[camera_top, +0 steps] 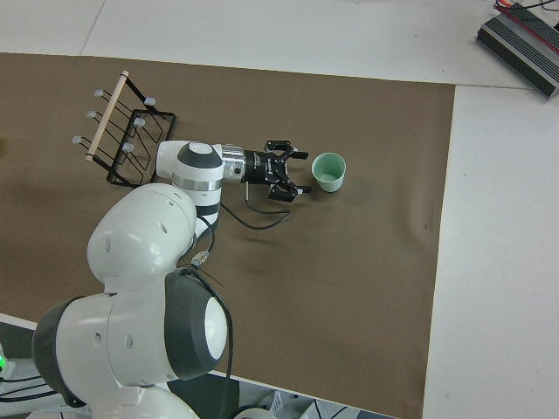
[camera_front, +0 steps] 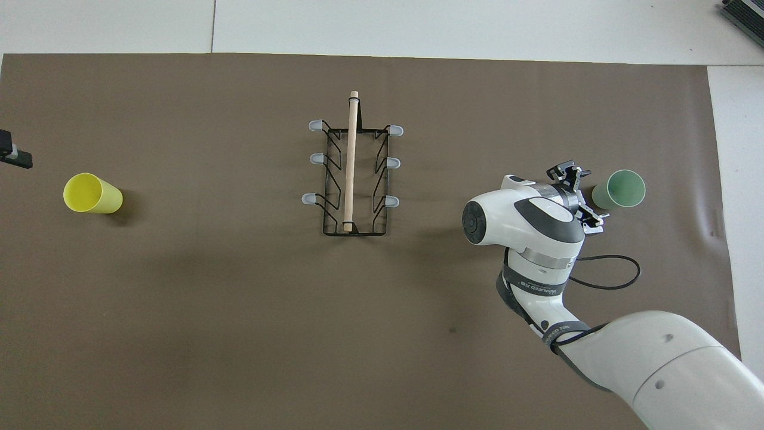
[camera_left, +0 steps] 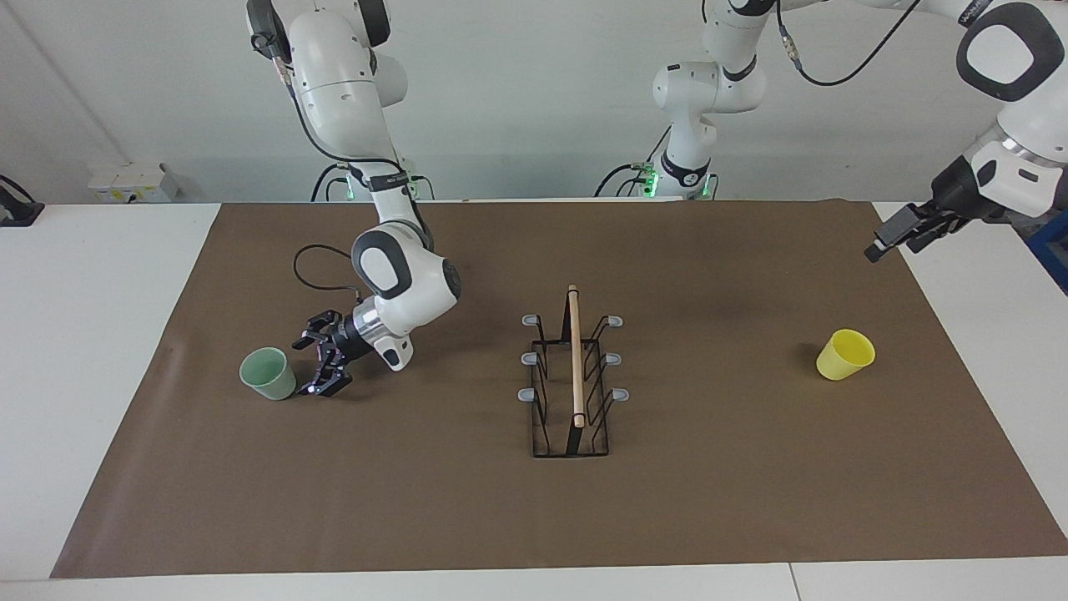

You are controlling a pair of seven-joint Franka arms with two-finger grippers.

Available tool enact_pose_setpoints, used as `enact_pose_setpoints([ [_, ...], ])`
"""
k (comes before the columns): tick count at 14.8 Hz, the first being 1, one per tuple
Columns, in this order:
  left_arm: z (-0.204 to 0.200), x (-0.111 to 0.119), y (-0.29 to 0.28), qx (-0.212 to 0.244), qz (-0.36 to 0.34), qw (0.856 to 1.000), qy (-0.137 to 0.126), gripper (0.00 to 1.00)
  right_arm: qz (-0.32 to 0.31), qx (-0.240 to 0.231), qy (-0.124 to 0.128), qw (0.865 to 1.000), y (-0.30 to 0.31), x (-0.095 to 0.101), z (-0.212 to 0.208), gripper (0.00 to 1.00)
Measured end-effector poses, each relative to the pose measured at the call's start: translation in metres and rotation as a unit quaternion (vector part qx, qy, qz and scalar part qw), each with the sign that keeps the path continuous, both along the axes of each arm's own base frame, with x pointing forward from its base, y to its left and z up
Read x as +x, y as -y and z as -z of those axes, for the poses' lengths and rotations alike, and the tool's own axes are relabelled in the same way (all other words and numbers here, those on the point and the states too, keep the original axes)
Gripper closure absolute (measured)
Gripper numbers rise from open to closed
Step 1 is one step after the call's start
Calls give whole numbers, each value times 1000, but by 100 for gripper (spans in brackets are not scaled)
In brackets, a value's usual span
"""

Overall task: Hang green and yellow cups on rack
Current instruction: 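Reach the right gripper to the pale green cup and grasp it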

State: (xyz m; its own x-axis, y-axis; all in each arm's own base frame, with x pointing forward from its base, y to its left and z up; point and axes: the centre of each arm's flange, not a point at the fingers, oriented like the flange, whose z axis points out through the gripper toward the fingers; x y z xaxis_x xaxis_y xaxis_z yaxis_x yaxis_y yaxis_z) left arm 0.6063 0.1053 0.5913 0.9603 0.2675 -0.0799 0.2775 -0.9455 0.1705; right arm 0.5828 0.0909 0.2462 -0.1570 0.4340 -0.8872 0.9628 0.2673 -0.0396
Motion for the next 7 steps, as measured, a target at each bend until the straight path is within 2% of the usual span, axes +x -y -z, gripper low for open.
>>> enact_pose_setpoints([
  [3, 24, 22, -24, 10, -40, 999, -15, 0, 14, -9, 26, 1000, 20, -1, 5, 0],
  [7, 38, 30, -65, -24, -169, 985, -17, 0, 10, -10, 39, 999, 37, -3, 13, 0],
])
